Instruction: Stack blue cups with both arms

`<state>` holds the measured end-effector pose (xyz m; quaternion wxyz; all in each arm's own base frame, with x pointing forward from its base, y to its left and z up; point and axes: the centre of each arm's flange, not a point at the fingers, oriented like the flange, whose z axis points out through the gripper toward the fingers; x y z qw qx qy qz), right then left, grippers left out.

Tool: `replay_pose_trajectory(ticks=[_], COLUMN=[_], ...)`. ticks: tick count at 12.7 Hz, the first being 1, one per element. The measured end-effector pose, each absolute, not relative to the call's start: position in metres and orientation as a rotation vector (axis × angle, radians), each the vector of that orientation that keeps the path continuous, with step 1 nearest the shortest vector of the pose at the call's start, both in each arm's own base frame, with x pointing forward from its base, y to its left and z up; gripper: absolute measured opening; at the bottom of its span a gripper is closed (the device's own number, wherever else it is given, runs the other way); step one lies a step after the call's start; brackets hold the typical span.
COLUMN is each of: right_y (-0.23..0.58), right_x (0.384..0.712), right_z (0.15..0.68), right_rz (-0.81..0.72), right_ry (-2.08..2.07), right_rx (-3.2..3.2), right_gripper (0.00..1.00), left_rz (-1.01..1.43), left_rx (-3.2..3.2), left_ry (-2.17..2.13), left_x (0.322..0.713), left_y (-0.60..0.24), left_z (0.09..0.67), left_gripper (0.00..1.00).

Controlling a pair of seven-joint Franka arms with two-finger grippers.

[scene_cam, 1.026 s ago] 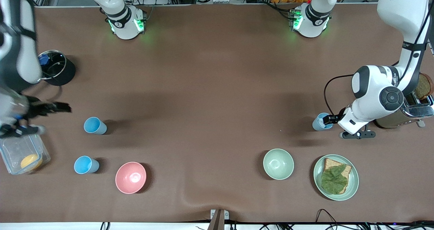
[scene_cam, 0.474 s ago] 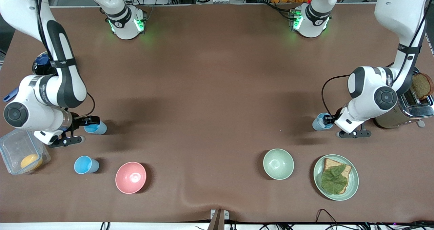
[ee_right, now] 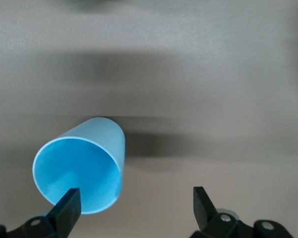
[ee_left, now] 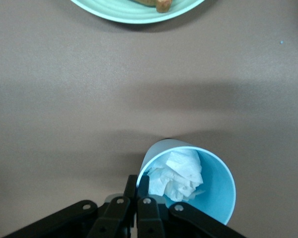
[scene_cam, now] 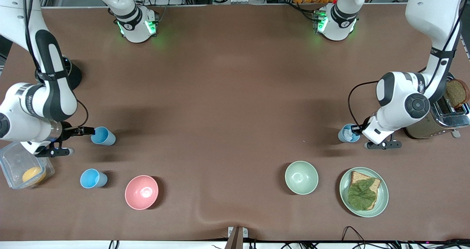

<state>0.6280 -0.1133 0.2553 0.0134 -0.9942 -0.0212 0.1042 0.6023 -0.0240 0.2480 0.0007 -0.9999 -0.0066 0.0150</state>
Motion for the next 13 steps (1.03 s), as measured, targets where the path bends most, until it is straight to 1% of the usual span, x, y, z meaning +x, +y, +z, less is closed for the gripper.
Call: replay_pose_trajectory(ticks=[3, 6, 9, 10, 13], right_y=[-0.109, -0.11, -0.11, -0.11, -0.11], right_x=[0.63, 0.628, 0.623, 0.622, 0.622], right_z=[0.236, 0.22, 0.204, 0.202, 0.202], right_rz=[0.307, 0.323, 0.323, 0.326, 0.327], right_ry=[-0.035, -0.026, -0.015, -0.014, -0.014], right_rx=[-3.071, -3.066, -3.065, -3.064, -3.063], right_gripper=[1.0, 1.0, 0.96, 0.85, 0.48], left_rz=[0.034, 0.012, -0.025, -0.033, -0.035], left_rx=[-3.14, -3.14, -3.14, -3.14, -3.14], left_ry=[-0.02, -0.016, -0.003, -0.002, 0.002], left_x=[0.604, 0.606, 0.609, 0.609, 0.61], left_y=[-0.024, -0.026, -0.031, -0.032, -0.033], left_z=[0.252, 0.259, 0.273, 0.276, 0.281], left_gripper=[0.03, 0.03, 0.03, 0.03, 0.03])
